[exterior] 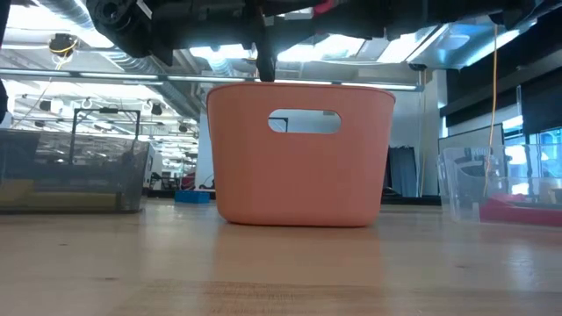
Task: Sort & place blocks by color
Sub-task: Put the red block into the transparent bin
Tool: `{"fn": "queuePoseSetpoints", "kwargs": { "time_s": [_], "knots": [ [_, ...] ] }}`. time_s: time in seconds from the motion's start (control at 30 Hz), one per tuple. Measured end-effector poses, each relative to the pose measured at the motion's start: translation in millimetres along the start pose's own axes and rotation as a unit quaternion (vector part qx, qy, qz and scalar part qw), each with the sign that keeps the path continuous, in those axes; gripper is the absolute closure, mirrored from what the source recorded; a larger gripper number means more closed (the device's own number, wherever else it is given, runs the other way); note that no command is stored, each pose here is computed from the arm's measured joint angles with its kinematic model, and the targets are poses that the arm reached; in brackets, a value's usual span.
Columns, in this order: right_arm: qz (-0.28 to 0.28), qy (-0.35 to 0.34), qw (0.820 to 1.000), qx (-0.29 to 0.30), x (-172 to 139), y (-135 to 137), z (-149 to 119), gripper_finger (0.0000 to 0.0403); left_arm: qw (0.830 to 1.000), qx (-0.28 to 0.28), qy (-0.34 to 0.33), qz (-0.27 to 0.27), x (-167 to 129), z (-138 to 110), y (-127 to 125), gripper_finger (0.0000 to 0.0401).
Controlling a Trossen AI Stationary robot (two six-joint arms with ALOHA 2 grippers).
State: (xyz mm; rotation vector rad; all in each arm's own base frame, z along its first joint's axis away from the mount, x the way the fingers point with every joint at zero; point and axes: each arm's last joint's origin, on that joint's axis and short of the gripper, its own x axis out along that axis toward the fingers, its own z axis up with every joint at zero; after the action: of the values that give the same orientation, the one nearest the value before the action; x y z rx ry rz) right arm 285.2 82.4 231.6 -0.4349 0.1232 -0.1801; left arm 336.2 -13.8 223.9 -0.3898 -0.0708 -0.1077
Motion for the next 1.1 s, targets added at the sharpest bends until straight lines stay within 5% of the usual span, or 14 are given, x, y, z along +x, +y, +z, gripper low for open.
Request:
{"fn": "queuePoseSetpoints", "kwargs": {
  "time_s": [0.23, 0.6, 1.1],
  "knots": [
    [-0.001, -0.002, 1.000, 0.003, 0.2, -0.6, 0.3, 0.0160, 1.000, 0.001, 0.000, -0.004, -0.1, 0.1, -0.1, 0.0282],
    [-0.036, -0.001, 0.999, 0.015, 0.0, -3.8, 3.4, 0.0053, 1.000, 0.002, 0.004, 0.003, -0.4, -1.4, 2.7, 0.0282],
    [0.039, -0.011, 0.998, 0.039, -0.2, 2.3, 1.2, 0.0047, 1.000, -0.005, -0.017, -0.005, -0.1, 1.8, -2.0, 0.0282]
  ]
}}
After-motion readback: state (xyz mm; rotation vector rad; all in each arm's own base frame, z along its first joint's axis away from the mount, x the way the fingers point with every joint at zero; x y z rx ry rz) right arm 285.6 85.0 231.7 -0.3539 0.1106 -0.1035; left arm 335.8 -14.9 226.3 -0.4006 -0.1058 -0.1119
